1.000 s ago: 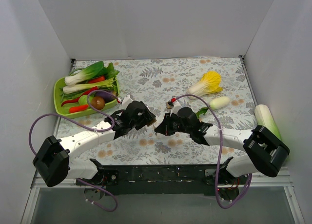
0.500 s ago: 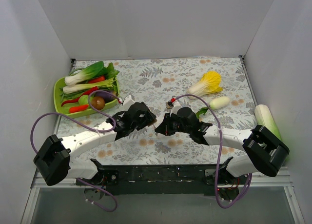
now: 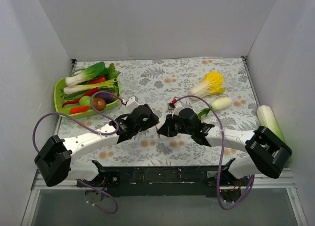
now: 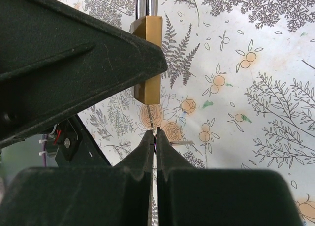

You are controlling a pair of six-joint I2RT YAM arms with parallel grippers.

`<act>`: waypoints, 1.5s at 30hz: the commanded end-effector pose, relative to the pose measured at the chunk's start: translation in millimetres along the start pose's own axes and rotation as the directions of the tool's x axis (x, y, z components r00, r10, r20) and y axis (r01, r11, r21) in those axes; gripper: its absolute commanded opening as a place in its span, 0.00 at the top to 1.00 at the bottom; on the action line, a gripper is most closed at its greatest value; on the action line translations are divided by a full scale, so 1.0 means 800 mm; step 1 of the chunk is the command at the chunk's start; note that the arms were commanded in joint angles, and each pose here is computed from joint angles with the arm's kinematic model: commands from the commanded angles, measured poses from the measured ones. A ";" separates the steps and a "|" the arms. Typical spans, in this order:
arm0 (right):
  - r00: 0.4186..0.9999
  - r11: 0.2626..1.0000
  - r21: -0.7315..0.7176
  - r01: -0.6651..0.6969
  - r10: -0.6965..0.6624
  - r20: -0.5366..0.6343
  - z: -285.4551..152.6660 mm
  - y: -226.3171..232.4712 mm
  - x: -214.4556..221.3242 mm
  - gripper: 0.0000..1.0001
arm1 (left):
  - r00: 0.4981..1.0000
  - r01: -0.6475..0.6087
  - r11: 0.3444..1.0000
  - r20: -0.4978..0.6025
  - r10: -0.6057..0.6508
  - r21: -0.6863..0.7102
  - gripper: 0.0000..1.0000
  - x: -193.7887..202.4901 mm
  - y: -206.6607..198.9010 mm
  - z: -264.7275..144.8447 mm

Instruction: Unlock with the key

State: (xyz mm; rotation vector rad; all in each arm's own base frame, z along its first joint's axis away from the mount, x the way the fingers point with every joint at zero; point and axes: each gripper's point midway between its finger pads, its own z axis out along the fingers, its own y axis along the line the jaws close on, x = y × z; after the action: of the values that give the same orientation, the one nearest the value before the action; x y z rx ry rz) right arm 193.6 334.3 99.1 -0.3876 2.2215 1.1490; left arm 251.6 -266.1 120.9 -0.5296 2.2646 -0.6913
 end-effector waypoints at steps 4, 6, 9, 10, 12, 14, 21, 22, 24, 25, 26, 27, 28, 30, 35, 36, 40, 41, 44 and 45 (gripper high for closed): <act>0.960 0.998 -0.019 0.055 -0.048 0.275 -0.007 0.028 -0.107 0.99 | 0.995 -0.028 0.994 -0.095 0.038 0.101 1.00 0.040 -0.030 -0.016; 0.957 0.998 -0.017 0.057 -0.050 0.287 -0.010 0.029 -0.111 0.99 | 0.995 -0.030 0.995 -0.093 0.039 0.097 1.00 0.042 -0.028 -0.016; 0.951 0.998 -0.015 0.060 -0.053 0.306 -0.012 0.029 -0.116 0.99 | 0.995 -0.021 0.995 -0.098 0.030 0.094 1.00 0.044 -0.028 -0.015; 0.949 0.998 -0.018 0.061 -0.053 0.310 -0.013 0.030 -0.118 0.99 | 0.994 -0.022 0.995 -0.100 0.031 0.093 1.00 0.046 -0.028 -0.015; 0.946 0.998 -0.027 0.063 -0.051 0.321 -0.014 0.033 -0.122 0.99 | 0.994 -0.020 0.996 -0.102 0.030 0.089 1.00 0.048 -0.028 -0.014; 0.943 0.997 -0.030 0.064 -0.051 0.328 -0.015 0.035 -0.124 0.99 | 0.994 -0.019 0.996 -0.106 0.028 0.088 1.00 0.052 -0.028 -0.013; 0.936 0.997 -0.023 0.067 -0.055 0.348 -0.018 0.034 -0.132 0.99 | 0.992 -0.024 0.996 -0.119 0.035 0.091 1.00 0.064 -0.032 -0.014; 0.935 0.998 -0.022 0.067 -0.055 0.351 -0.019 0.033 -0.133 0.99 | 0.992 -0.030 0.996 -0.117 0.040 0.090 1.00 0.066 -0.031 -0.015; 0.933 0.998 -0.020 0.067 -0.056 0.356 -0.021 0.032 -0.135 0.99 | 0.992 -0.029 0.995 -0.119 0.040 0.091 1.00 0.068 -0.031 -0.015; 0.932 0.997 -0.017 0.069 -0.058 0.357 -0.021 0.031 -0.135 0.99 | 0.991 -0.034 0.995 -0.122 0.046 0.095 1.00 0.071 -0.031 -0.016; 0.930 0.998 -0.018 0.067 -0.057 0.362 -0.022 0.031 -0.137 0.99 | 0.991 -0.033 0.995 -0.125 0.046 0.099 1.00 0.073 -0.032 -0.016; 0.929 0.998 -0.016 0.069 -0.058 0.366 -0.023 0.031 -0.138 0.99 | 0.991 -0.032 0.994 -0.127 0.045 0.100 1.00 0.074 -0.032 -0.016; 0.927 0.997 -0.017 0.071 -0.060 0.371 -0.023 0.031 -0.138 0.99 | 0.991 -0.022 0.994 -0.132 0.036 0.105 1.00 0.077 -0.035 -0.017; 0.925 0.997 -0.019 0.072 -0.060 0.376 -0.023 0.031 -0.140 0.99 | 0.989 -0.012 0.994 -0.145 0.028 0.106 1.00 0.080 -0.036 -0.018; 0.921 0.997 -0.019 0.075 -0.062 0.384 -0.025 0.029 -0.142 0.99 | 0.988 -0.002 0.993 -0.155 0.021 0.116 1.00 0.088 -0.040 -0.019; 0.921 0.997 -0.018 0.077 -0.064 0.384 -0.025 0.028 -0.141 0.99 | 0.987 -0.002 0.993 -0.156 0.020 0.117 1.00 0.088 -0.040 -0.020; 0.917 0.997 -0.022 0.076 -0.061 0.395 -0.028 0.028 -0.141 0.99 | 0.988 -0.003 0.993 -0.154 0.022 0.122 1.00 0.088 -0.042 -0.021; 0.916 0.997 -0.021 0.075 -0.061 0.396 -0.029 0.027 -0.141 0.99 | 0.988 -0.001 0.992 -0.152 0.020 0.122 1.00 0.088 -0.042 -0.022; 0.916 0.997 -0.029 0.066 -0.050 0.398 -0.031 0.026 -0.140 0.99 | 0.989 0.004 0.991 -0.146 0.016 0.134 1.00 0.085 -0.045 -0.024; 0.917 0.998 -0.030 0.064 -0.046 0.396 -0.032 0.024 -0.137 0.99 | 0.989 0.002 0.990 -0.146 0.019 0.142 1.00 0.085 -0.045 -0.025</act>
State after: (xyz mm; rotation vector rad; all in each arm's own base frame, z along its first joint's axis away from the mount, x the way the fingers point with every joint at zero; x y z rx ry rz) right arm 207.2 317.7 103.5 -0.3528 2.2111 1.0865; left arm 244.1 -289.7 115.5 -0.5405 2.2088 -0.6973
